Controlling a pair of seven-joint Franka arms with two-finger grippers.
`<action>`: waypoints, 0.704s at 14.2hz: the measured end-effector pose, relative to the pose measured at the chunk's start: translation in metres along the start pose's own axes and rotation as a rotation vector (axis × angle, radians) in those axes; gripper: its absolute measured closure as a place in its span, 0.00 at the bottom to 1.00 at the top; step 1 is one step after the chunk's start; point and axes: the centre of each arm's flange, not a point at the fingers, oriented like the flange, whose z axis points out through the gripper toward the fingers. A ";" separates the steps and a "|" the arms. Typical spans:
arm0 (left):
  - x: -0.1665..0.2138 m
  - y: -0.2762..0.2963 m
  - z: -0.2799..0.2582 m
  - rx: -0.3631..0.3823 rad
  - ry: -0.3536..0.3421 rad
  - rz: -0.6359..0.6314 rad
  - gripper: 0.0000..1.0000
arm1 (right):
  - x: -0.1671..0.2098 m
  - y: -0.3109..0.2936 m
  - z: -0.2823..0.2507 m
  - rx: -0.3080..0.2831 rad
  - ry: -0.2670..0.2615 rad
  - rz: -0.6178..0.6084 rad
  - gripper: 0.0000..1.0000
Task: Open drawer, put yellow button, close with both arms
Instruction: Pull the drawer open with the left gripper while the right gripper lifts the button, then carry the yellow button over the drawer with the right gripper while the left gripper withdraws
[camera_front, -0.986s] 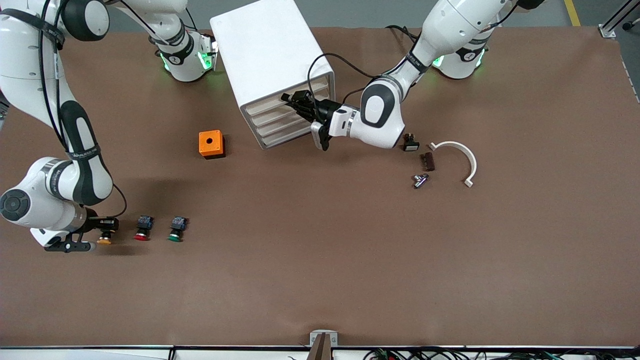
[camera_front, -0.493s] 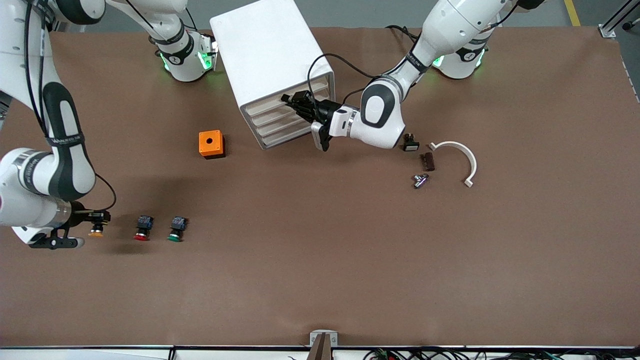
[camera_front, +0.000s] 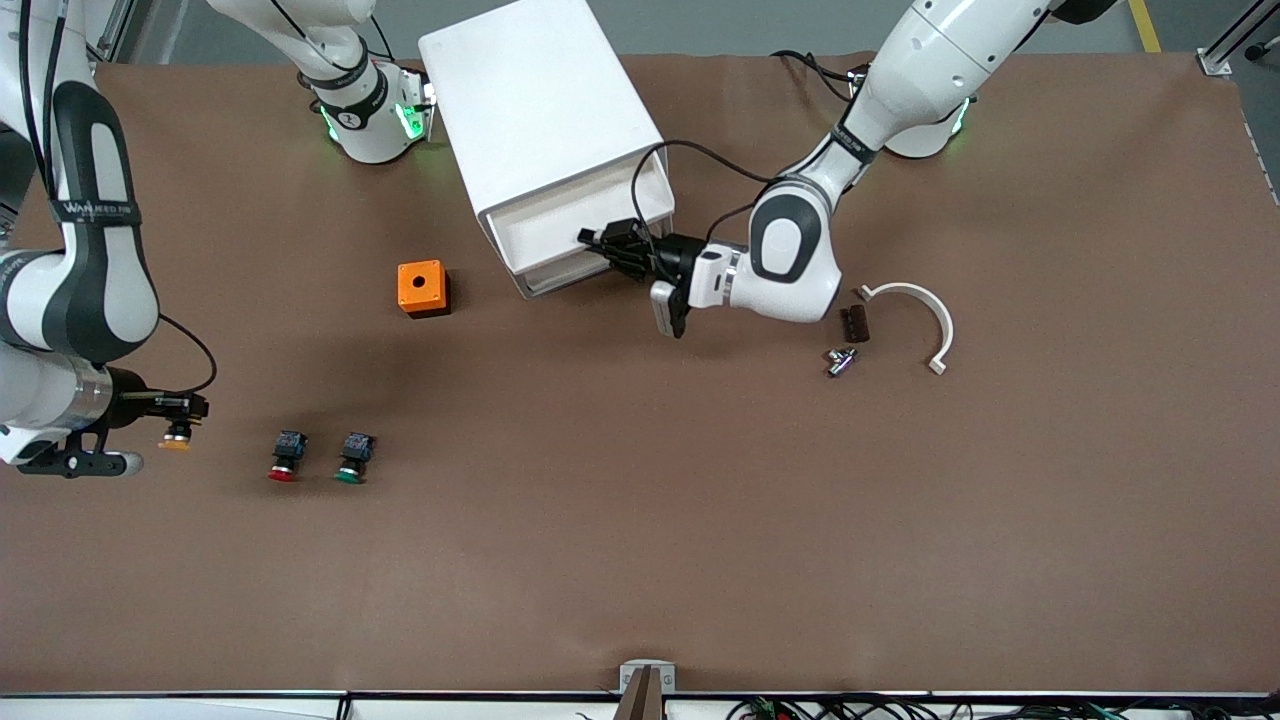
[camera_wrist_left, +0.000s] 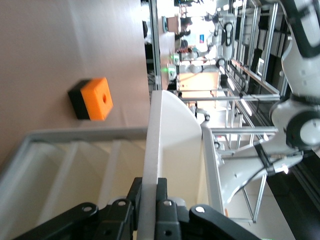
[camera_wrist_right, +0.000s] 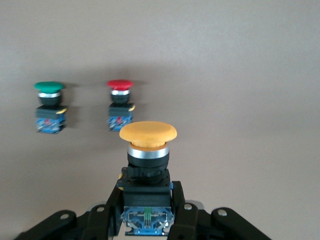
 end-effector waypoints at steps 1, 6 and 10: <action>0.009 -0.001 -0.008 0.009 0.010 0.004 0.85 | -0.006 -0.011 -0.011 0.000 -0.007 0.014 0.59; 0.044 -0.008 -0.043 0.033 0.071 0.035 0.85 | -0.045 -0.094 -0.073 -0.015 -0.037 0.117 0.59; 0.061 -0.011 -0.058 0.042 0.104 0.049 0.85 | -0.085 -0.176 -0.119 -0.032 -0.009 0.237 0.59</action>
